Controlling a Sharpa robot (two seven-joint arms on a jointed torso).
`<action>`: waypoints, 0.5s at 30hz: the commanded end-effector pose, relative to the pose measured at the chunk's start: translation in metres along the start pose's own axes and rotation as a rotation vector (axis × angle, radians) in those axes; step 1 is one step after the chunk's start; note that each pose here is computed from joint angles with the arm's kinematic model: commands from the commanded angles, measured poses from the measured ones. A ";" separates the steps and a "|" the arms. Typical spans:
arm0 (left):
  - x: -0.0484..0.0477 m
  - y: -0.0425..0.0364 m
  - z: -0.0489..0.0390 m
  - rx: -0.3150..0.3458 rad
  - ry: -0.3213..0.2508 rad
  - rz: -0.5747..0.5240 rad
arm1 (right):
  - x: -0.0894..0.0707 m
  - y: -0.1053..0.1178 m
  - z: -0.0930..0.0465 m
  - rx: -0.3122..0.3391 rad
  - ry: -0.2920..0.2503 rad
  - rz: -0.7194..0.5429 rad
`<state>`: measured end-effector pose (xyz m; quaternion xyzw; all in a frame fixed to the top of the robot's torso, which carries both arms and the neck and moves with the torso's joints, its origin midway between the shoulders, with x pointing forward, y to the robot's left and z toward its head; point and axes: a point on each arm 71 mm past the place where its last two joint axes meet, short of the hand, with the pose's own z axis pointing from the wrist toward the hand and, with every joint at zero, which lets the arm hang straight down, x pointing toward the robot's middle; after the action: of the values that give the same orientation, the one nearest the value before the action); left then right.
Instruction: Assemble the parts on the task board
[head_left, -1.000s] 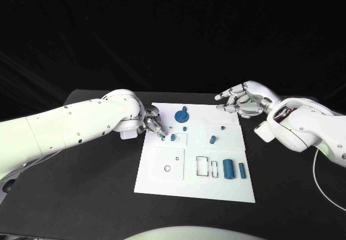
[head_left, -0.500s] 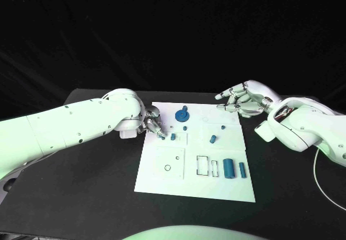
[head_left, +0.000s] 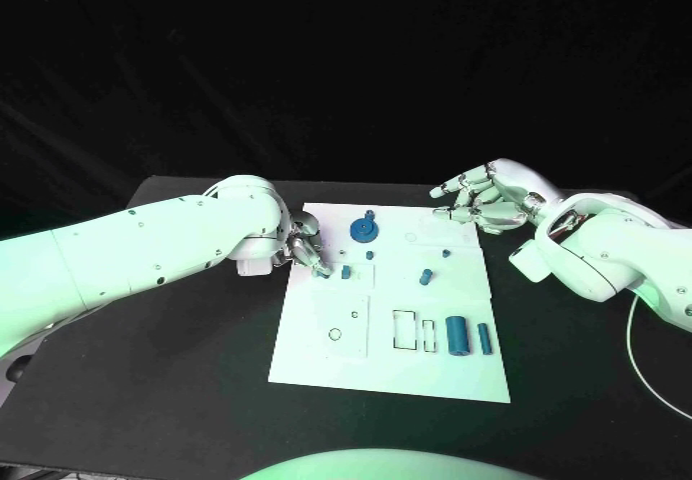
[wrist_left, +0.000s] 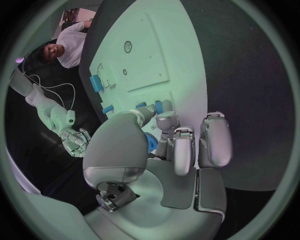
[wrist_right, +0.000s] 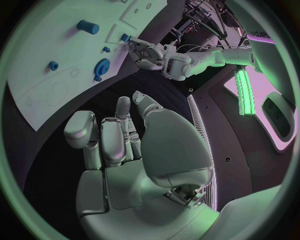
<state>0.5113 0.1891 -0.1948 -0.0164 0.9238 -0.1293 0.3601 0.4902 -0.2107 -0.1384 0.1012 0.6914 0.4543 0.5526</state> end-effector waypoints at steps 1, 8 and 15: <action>0.0070 0.0013 0.0016 -0.015 0.045 0.034 | 0.001 0.001 0.000 -0.010 0.013 -0.003; 0.0071 -0.0012 0.0025 -0.014 0.045 0.029 | 0.001 0.001 0.000 -0.010 0.013 -0.003; 0.0067 -0.0022 0.0047 -0.026 0.050 0.015 | 0.001 0.001 0.000 -0.010 0.013 -0.003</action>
<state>0.5132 0.1865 -0.1950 -0.0168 0.9249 -0.1237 0.3591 0.4900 -0.2104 -0.1385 0.1009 0.6916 0.4547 0.5520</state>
